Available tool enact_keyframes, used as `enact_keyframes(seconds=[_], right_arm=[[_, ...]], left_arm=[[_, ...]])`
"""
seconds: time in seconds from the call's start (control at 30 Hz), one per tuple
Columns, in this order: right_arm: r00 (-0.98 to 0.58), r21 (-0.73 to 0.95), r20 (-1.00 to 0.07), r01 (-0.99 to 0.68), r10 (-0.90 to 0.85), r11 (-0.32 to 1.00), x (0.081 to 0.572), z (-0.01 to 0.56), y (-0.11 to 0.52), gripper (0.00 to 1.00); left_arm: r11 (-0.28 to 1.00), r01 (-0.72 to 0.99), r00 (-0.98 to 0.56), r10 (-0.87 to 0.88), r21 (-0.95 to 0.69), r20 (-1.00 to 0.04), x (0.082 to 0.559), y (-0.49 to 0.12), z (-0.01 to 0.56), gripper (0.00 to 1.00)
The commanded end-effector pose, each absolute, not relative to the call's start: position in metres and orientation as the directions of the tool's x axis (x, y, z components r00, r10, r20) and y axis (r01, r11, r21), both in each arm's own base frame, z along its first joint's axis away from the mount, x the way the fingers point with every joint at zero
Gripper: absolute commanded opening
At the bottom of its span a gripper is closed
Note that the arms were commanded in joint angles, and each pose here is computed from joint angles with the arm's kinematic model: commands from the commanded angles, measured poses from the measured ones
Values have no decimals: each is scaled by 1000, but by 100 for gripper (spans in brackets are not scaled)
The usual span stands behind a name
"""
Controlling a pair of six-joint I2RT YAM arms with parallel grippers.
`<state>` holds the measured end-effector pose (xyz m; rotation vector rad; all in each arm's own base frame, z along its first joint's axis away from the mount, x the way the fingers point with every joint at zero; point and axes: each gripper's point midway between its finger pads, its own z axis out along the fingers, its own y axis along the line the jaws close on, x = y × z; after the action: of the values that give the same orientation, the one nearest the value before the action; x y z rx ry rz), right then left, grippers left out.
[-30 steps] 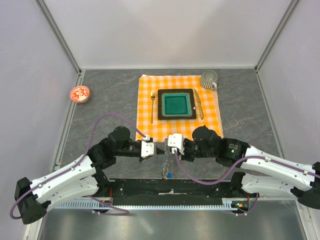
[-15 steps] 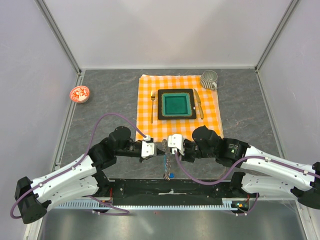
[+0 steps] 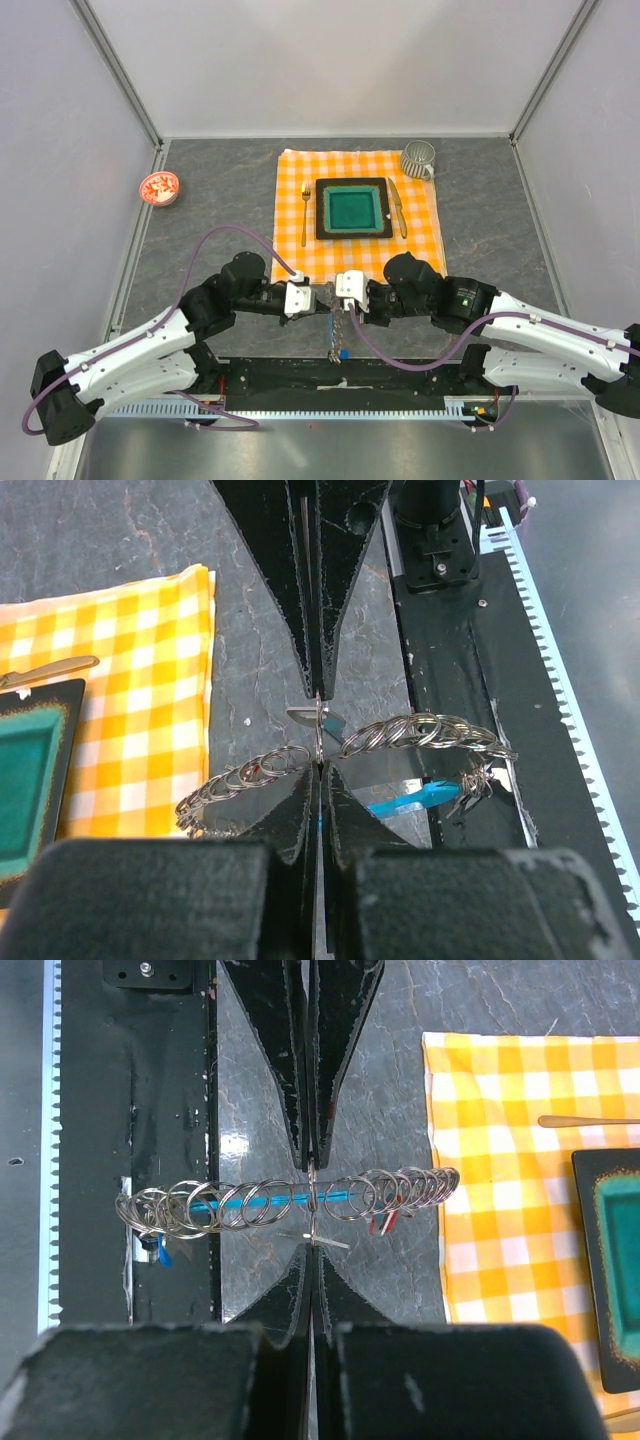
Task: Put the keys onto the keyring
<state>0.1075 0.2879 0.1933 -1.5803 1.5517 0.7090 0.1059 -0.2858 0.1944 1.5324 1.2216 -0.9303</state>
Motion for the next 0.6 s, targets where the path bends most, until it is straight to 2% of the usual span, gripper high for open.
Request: enact_keyframes(seconds=[0.0, 0.57], right_arm=[[152, -185, -881, -982, -448, 32, 104, 218, 303, 0], [148, -174, -881, -985, -450, 17, 101, 215, 305, 0]], left_arm=[[-103, 955, 294, 178, 279, -939, 104, -295, 227, 2], [-64, 955, 295, 176, 288, -939, 109, -294, 230, 2]])
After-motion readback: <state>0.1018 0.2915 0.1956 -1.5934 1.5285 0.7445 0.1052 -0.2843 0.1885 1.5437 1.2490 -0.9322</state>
